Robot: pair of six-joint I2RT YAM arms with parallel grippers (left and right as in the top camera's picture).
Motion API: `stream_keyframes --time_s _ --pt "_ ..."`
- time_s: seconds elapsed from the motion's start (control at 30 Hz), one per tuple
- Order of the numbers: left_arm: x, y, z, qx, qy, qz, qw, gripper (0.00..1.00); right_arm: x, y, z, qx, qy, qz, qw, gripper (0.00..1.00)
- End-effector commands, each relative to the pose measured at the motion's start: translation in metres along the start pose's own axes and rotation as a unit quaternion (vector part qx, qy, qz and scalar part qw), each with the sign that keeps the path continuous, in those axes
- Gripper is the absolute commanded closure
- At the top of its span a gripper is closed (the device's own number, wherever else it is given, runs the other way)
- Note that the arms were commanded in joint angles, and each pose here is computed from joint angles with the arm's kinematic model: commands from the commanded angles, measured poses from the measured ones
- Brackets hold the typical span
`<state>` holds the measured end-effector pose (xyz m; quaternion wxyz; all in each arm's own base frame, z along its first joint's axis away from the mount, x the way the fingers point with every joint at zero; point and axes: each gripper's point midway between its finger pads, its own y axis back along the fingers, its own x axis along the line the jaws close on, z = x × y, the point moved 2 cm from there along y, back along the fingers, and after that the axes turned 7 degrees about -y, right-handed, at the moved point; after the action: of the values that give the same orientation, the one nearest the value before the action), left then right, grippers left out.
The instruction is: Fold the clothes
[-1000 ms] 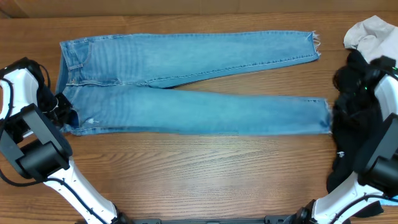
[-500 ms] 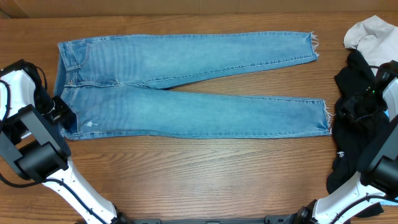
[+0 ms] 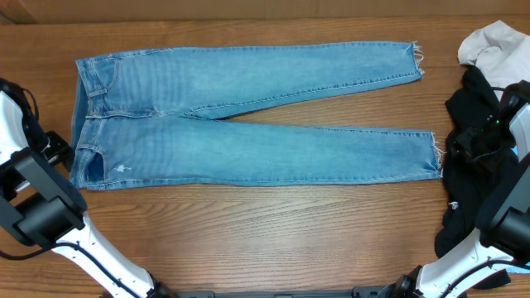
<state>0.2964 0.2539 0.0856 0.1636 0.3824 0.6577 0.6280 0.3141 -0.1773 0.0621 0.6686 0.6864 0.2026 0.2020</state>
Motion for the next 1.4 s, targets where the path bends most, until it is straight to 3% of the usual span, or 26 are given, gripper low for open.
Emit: stream_keyframes --time_s 0.0,0.23,0.5,0.7,0.9,1.07,1.37 --pt "-0.021 0.019 -0.012 0.007 -0.018 -0.069 0.997 0.34 0.01 0.012 0.003 -0.008 0.0 0.023 1.0 0.56" --pt "-0.029 -0.012 -0.034 0.057 -0.039 -0.05 0.996 0.32 0.011 0.012 0.002 -0.006 0.0 0.027 1.0 0.56" --pt "-0.021 -0.048 -0.039 0.073 0.054 -0.046 0.995 0.33 0.011 0.012 0.002 -0.006 0.0 0.027 1.0 0.56" --pt "-0.036 -0.075 -0.032 0.05 0.063 -0.072 0.994 0.36 0.012 0.012 0.001 -0.004 0.0 0.03 1.0 0.56" --pt "-0.045 -0.091 -0.02 0.015 0.069 -0.091 0.993 0.43 0.012 0.012 0.001 -0.004 0.0 0.03 1.0 0.56" --pt "-0.046 -0.09 -0.01 -0.007 0.074 -0.096 0.993 0.57 0.012 0.012 0.001 -0.004 0.0 0.03 1.0 0.56" --pt "-0.049 -0.089 0.004 -0.036 0.078 -0.103 0.991 0.46 0.012 0.012 0.002 -0.006 0.0 0.031 1.0 0.56"
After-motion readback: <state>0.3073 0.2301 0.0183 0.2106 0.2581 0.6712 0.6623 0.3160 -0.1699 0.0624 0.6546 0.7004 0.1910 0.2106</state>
